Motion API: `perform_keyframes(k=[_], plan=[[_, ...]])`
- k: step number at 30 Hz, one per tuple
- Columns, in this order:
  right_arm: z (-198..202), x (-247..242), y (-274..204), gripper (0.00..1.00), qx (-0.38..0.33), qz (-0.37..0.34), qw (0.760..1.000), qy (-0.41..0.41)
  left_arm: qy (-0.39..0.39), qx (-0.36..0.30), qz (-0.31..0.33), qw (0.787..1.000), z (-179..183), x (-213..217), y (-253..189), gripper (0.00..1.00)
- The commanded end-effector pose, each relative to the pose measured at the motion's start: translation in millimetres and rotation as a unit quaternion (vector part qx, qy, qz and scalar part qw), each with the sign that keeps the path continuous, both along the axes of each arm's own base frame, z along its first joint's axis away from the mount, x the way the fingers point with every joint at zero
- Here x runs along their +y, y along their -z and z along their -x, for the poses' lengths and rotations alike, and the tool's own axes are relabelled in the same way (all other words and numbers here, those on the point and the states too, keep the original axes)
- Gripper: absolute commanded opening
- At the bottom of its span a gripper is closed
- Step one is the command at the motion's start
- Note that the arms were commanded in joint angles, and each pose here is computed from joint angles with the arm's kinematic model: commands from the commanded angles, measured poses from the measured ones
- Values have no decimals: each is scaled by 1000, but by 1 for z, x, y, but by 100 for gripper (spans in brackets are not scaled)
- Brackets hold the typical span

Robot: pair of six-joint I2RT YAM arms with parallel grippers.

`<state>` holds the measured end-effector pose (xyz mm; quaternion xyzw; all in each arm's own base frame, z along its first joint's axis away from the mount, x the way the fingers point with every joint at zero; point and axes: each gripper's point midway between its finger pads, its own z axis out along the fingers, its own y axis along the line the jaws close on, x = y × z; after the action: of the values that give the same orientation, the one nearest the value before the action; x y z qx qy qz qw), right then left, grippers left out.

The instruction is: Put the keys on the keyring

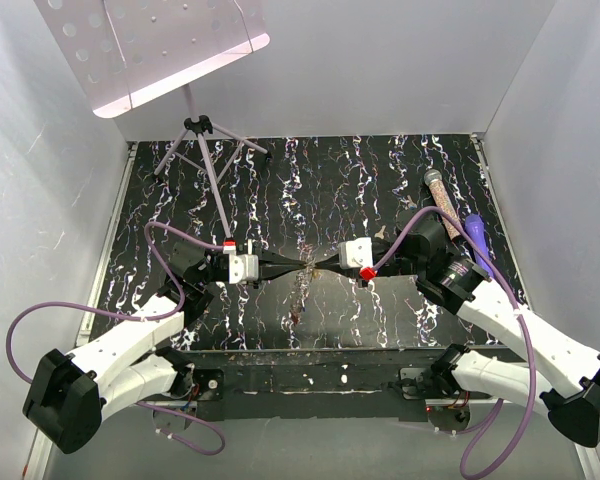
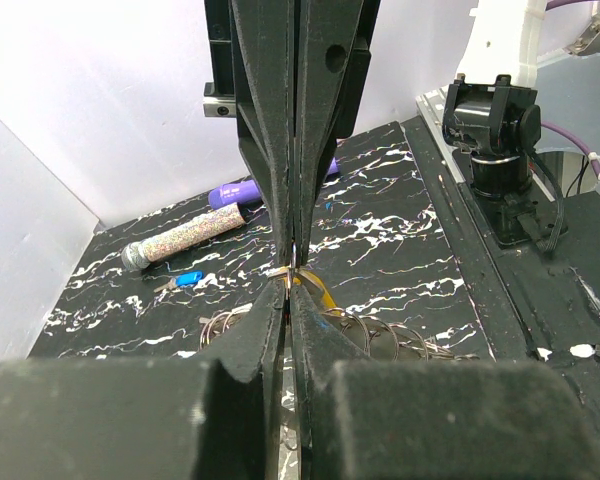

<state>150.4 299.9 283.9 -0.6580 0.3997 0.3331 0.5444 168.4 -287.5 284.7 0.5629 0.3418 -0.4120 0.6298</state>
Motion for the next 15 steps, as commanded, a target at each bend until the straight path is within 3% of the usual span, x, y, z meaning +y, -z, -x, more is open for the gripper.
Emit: perform_keyframes(k=[1,15], plan=[[-2,3,-20,1,-19,-23,1000,4,-3,-24,17,1000,4,3,-12,0],[-1,4,-22,1,-15,-26,1000,1,-2,-23,16,1000,4,2,-12,0]])
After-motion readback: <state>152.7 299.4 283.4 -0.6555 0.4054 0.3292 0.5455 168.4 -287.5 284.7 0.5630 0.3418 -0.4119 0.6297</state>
